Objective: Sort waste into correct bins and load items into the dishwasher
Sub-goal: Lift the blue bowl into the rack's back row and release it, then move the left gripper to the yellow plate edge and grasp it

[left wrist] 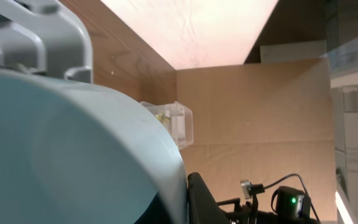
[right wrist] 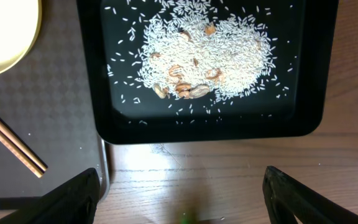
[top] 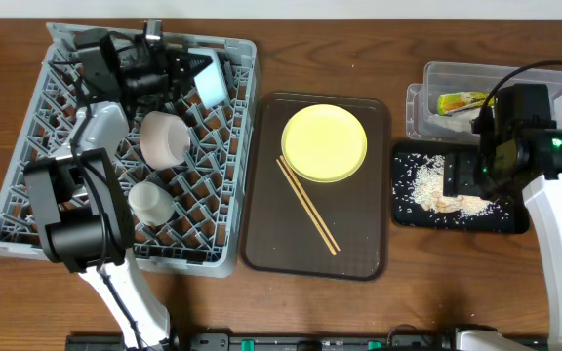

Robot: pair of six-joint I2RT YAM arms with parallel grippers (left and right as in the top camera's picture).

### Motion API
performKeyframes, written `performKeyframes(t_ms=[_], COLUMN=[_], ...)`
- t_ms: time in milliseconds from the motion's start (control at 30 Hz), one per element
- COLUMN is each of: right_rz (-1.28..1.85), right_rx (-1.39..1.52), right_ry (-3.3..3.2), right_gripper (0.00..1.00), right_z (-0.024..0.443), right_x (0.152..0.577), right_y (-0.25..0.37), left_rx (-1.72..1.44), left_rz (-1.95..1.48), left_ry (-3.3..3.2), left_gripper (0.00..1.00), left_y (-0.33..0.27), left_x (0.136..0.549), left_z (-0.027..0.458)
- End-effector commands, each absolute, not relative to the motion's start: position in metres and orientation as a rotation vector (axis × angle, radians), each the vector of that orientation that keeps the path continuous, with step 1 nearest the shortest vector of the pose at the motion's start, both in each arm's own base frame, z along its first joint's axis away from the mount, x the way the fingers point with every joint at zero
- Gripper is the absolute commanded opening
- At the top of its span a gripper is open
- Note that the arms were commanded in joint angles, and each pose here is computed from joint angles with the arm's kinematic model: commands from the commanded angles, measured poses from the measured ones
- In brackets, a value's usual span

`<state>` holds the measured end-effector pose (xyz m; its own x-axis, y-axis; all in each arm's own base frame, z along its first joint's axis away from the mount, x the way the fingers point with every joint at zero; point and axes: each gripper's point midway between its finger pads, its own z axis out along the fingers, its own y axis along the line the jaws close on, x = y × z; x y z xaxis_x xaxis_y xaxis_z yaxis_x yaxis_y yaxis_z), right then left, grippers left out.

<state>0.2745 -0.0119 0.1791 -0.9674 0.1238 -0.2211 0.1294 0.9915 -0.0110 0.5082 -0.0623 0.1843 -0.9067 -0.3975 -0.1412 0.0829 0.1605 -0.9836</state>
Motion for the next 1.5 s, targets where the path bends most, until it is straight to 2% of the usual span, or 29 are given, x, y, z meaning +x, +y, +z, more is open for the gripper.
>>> performKeyframes(t_ms=[0,67,267,367,600,800,1167,1467], right_rz=[-0.05,-0.05,-0.05,-0.051,-0.051,-0.051,-0.051,-0.052], right_rx=[0.237,0.237,0.238,0.238,0.238,0.238,0.238,0.238], right_ry=[2.882,2.882,2.888,2.889,2.89,2.896,2.899,2.907], right_gripper=[0.81,0.82,0.82,0.82,0.81,0.82,0.81,0.81], right_z=[0.188,0.188,0.187,0.187,0.187,0.187,0.187,0.186], right_x=[0.276,0.276,0.274,0.274,0.274,0.272,0.272,0.27], right_y=[-0.019,-0.019,-0.019,-0.019,-0.019,-0.019,-0.018,-0.018], left_rx=[-0.399,-0.38,-0.403,-0.421,-0.41,-0.453,-0.362,-0.356], left_rz=[-1.776,-1.769,-1.742,-1.73,-1.659,-1.622,-1.673,-1.571], left_ry=[2.083,2.071,2.041,2.03,1.977,1.948,1.977,1.953], left_gripper=[0.08,0.17,0.65,0.77,0.85,0.88,0.88,0.89], left_y=[-0.042,-0.035,-0.009,0.001,0.029,0.056,0.025,0.038], left_x=[0.514,0.513,0.513,0.513,0.514,0.512,0.511,0.515], left_z=[0.159,0.16,0.161,0.161,0.174,0.174,0.176,0.186])
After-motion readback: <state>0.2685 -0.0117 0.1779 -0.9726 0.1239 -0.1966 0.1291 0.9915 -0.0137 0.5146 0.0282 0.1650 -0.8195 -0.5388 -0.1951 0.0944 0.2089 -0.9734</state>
